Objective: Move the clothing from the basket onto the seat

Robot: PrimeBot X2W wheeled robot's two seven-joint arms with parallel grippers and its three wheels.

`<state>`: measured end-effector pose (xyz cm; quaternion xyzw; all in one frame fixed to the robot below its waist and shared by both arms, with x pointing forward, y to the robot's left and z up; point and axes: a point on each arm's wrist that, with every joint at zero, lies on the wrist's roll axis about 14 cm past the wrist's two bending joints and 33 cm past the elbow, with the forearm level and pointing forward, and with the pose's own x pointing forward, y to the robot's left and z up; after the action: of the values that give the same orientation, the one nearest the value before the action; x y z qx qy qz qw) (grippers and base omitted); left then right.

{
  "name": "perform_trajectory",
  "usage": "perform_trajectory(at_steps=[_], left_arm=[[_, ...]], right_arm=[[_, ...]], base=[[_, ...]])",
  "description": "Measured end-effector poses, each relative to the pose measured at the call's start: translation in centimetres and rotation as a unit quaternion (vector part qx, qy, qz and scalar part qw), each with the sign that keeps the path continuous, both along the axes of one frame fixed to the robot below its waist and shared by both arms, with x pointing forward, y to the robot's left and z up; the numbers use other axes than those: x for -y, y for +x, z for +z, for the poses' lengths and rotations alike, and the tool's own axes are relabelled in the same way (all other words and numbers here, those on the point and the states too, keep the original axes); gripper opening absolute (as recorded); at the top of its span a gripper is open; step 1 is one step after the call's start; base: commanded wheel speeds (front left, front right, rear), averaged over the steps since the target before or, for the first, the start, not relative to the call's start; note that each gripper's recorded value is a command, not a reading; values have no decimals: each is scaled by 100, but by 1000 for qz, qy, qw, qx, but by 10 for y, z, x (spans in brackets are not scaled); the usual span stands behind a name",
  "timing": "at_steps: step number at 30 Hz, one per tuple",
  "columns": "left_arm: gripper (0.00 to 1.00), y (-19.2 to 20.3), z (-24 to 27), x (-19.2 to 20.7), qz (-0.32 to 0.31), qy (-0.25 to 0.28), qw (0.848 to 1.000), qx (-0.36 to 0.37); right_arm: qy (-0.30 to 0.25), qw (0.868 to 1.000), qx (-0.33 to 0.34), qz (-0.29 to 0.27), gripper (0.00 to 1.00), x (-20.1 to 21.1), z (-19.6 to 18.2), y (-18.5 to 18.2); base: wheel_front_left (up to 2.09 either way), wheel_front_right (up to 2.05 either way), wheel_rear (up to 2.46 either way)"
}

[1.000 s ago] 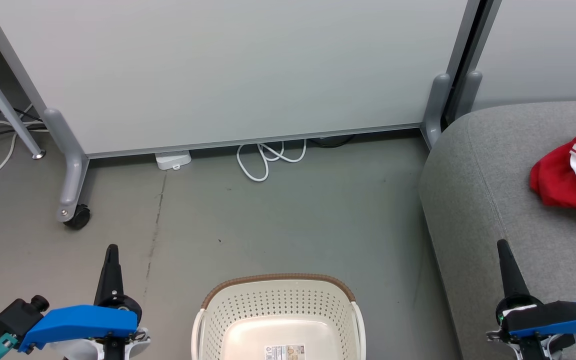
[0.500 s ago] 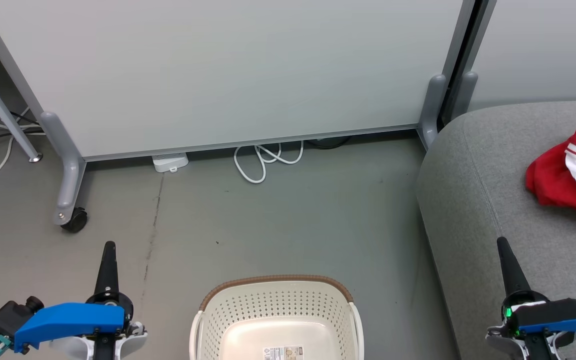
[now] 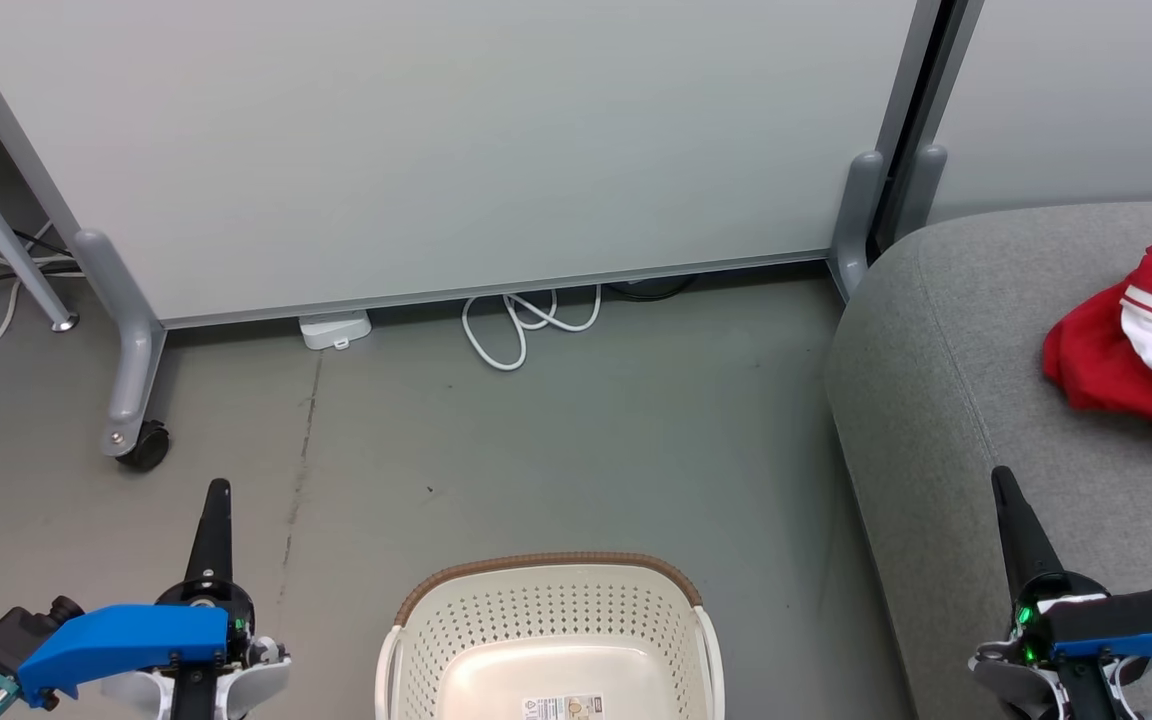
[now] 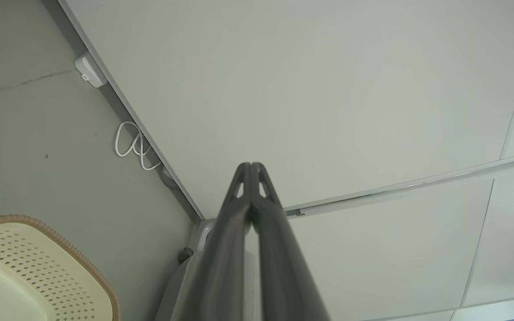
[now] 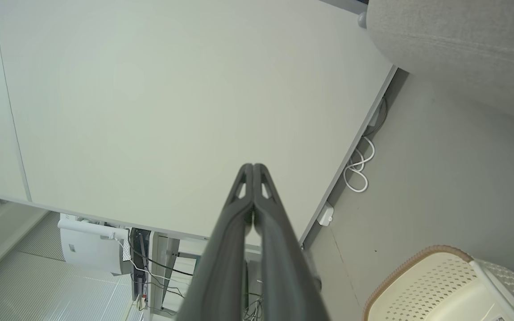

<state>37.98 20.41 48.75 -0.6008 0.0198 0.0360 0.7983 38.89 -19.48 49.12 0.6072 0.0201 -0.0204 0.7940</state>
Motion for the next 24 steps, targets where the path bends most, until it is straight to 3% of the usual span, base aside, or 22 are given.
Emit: perform_trajectory(at_steps=[24], left_arm=[[0, 6, 10, 3, -6, -96, 995, 21]], right_arm=[[91, 996, 14, 0, 0, 3, 8, -1]], base=[[0, 0, 0]])
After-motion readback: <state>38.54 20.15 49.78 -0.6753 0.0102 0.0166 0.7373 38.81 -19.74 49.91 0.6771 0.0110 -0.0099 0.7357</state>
